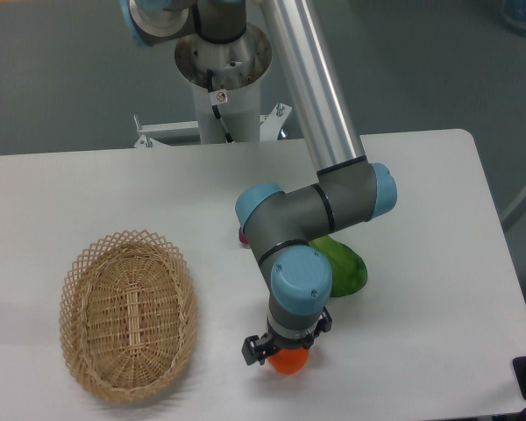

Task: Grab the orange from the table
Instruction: 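Close the gripper fingers around the orange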

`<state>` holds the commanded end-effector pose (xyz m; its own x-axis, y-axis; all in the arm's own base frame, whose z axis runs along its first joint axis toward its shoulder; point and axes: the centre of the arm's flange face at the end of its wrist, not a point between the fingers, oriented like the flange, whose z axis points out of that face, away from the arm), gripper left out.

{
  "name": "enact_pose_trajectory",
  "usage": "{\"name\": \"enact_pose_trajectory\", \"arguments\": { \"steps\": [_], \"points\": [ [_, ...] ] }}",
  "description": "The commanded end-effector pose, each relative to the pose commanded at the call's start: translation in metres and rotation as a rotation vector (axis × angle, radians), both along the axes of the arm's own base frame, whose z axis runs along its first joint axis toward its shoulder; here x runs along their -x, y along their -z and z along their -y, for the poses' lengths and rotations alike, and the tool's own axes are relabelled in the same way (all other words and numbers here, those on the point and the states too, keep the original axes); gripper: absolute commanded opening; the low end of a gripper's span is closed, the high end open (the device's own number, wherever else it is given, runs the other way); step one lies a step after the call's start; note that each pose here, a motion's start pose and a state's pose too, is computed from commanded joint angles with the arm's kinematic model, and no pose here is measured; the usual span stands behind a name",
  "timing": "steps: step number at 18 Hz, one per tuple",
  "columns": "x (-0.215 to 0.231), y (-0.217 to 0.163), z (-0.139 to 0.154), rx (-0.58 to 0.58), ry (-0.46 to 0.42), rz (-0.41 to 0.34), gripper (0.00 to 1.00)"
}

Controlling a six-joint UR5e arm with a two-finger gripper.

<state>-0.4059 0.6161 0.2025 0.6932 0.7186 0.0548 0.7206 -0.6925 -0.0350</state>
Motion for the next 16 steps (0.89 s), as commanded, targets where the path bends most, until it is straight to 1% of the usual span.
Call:
{"name": "enact_pose_trajectory", "arguments": {
  "steps": [4,7,9,16],
  "points": [
    [0.0008,0.0003,-0.0002,0.002,-0.002,-0.004,1.0],
    [0.0014,0.0042,-0.0001,0.021,0.0,-0.024,0.99],
    [0.002,0.0043,0.0,0.018,0.0,-0.034,0.93],
    [0.0017,0.0048,0.0001,0.017,-0.001,-0.033,0.83]
  ]
}}
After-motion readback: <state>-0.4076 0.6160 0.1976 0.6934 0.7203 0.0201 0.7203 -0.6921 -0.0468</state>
